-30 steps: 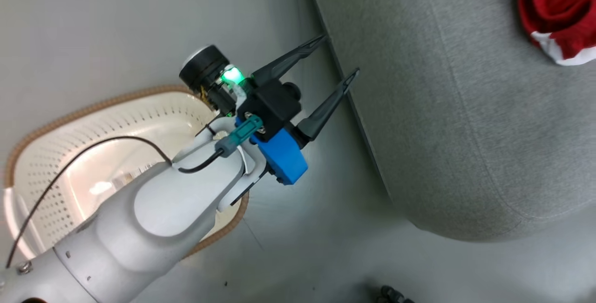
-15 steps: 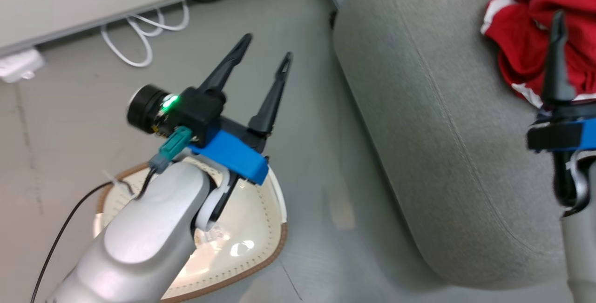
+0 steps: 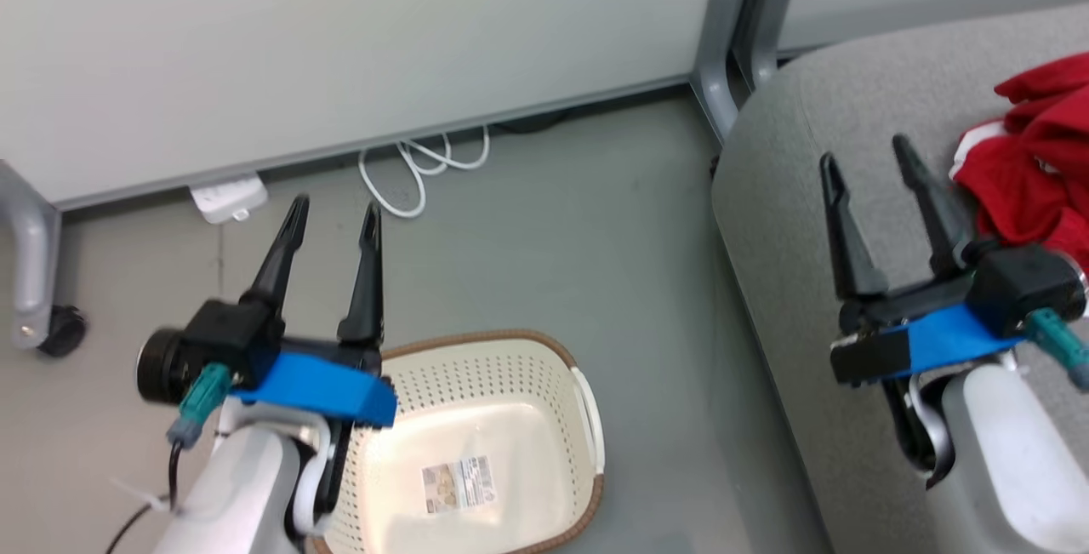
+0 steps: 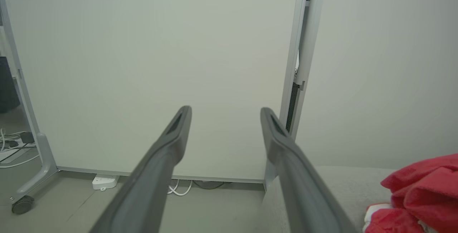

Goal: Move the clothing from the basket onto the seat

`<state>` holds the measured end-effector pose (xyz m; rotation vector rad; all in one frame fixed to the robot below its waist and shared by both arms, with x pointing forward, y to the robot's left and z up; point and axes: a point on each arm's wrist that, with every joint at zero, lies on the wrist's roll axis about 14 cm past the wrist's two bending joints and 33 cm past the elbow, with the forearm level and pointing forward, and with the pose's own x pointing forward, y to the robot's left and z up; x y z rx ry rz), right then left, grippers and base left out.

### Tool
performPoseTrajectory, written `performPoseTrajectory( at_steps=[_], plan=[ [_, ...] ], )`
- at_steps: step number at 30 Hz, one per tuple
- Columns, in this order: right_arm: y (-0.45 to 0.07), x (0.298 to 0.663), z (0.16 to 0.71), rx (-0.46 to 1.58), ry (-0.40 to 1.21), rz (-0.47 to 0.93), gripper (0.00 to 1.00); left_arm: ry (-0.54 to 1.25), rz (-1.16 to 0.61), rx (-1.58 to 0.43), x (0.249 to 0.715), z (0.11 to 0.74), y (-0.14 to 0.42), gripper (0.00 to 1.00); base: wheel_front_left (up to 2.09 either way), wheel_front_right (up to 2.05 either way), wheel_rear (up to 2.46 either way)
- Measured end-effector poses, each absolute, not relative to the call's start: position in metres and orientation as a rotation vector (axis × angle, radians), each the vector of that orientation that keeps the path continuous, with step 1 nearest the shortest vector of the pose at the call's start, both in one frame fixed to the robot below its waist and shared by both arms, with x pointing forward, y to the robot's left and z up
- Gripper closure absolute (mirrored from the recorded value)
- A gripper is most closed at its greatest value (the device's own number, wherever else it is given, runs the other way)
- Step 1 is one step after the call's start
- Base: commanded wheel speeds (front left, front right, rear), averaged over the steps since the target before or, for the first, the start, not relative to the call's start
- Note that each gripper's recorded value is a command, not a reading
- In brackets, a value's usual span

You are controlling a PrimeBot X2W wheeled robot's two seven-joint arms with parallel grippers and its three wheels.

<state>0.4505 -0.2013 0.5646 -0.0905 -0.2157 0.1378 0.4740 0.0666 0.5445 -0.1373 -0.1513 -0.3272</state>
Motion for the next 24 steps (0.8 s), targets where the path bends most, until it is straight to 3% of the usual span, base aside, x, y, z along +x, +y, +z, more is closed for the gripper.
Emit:
performPoseTrajectory(
  at_steps=[24],
  plan=[
    [-0.172,0.378,0.521,0.086,-0.118,0.120,0.00,-0.117,-0.133,-0.156,0.387,0.523,0.147,0.00,0.00,0.00,0.00]
  ],
)
